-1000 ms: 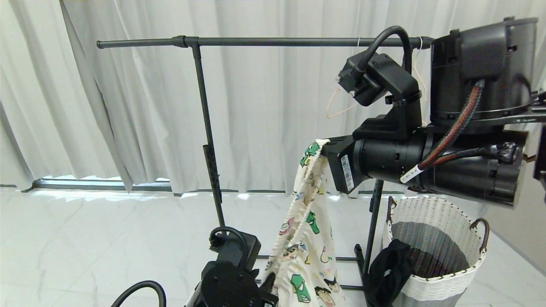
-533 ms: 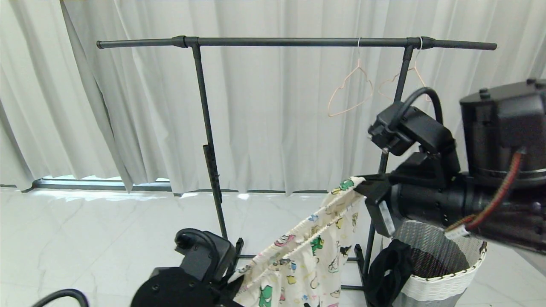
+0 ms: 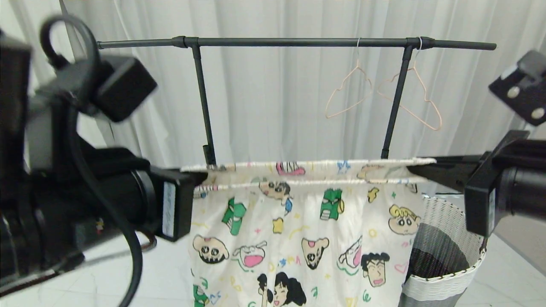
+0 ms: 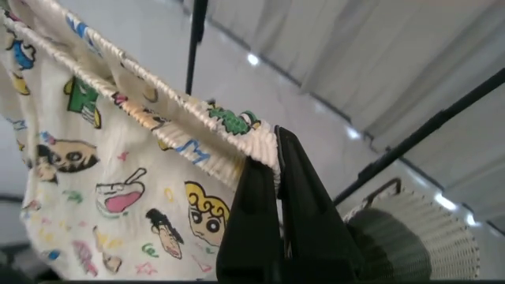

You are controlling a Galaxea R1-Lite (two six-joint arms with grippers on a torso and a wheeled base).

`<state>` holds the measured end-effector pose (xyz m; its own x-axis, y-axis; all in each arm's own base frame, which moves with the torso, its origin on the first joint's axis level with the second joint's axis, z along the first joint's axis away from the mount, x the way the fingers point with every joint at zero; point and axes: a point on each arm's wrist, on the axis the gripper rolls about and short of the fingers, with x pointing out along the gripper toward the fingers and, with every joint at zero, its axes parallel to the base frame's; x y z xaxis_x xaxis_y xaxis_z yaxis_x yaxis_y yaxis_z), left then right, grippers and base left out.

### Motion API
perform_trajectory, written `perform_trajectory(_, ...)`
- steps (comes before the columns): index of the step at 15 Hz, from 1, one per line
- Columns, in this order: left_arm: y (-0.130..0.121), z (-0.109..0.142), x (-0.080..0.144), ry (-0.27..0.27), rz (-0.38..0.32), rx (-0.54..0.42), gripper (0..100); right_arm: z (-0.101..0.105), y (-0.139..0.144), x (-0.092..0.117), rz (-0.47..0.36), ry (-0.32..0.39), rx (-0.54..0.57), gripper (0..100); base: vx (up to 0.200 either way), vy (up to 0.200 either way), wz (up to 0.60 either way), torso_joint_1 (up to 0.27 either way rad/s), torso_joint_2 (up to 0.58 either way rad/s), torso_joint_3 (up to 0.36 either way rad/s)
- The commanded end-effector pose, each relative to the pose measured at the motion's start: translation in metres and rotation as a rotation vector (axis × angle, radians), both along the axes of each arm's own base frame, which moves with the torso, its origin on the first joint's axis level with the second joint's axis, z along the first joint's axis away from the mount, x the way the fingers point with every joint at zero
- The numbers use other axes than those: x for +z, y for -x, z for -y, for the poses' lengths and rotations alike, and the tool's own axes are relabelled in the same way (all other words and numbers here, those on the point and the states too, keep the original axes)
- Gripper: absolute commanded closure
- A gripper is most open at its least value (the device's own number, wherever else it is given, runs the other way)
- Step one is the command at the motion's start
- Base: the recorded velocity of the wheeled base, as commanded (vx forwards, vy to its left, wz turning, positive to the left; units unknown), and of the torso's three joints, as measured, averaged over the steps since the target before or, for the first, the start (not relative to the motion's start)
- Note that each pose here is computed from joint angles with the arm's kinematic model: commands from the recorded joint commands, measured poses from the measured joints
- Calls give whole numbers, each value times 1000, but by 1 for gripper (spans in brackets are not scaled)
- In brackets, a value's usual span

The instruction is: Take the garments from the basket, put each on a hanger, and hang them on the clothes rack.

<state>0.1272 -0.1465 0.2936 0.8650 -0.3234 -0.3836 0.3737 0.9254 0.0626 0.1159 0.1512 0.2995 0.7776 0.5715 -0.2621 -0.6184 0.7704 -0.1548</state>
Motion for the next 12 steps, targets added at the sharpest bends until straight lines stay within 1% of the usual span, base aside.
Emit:
perform_trajectory(1,-8,8,49,54,88,-10,100,-4,-9,32,60,-75,-21,100,0,0,0,0,0,0)
perform_trajectory(2,-10,11,70,69,152,-23,100,-10,-16,58,104,-132,-37,100,0,0,0,0,0,0)
perform_trajectory(3,-11,12,80,71,182,-30,100,-11,-20,73,119,-152,-43,100,0,0,0,0,0,0)
perform_trajectory(4,-11,12,84,62,200,-36,100,-10,-21,86,128,-162,-52,100,0,0,0,0,0,0)
perform_trajectory(5,-12,13,84,52,204,-39,100,-9,-22,93,128,-162,-54,100,0,0,0,0,0,0)
perform_trajectory(6,-12,13,83,46,204,-40,100,-8,-20,97,125,-159,-54,100,0,0,0,0,0,0)
perform_trajectory(8,-13,13,82,40,200,-36,100,-2,-17,97,118,-149,-57,100,0,0,0,0,0,0)
perform_trajectory(9,-13,13,81,32,199,-35,100,3,-14,95,104,-130,-66,100,0,0,0,0,0,0)
perform_trajectory(10,-13,13,80,11,204,-37,100,14,-10,93,83,-94,-79,100,0,0,0,0,0,0)
perform_trajectory(11,-13,12,80,-8,215,-45,100,27,1,92,63,-47,-69,100,0,0,0,0,0,0)
perform_trajectory(12,-13,12,80,-22,220,-53,100,39,12,91,43,-19,-34,100,0,0,0,0,0,0)
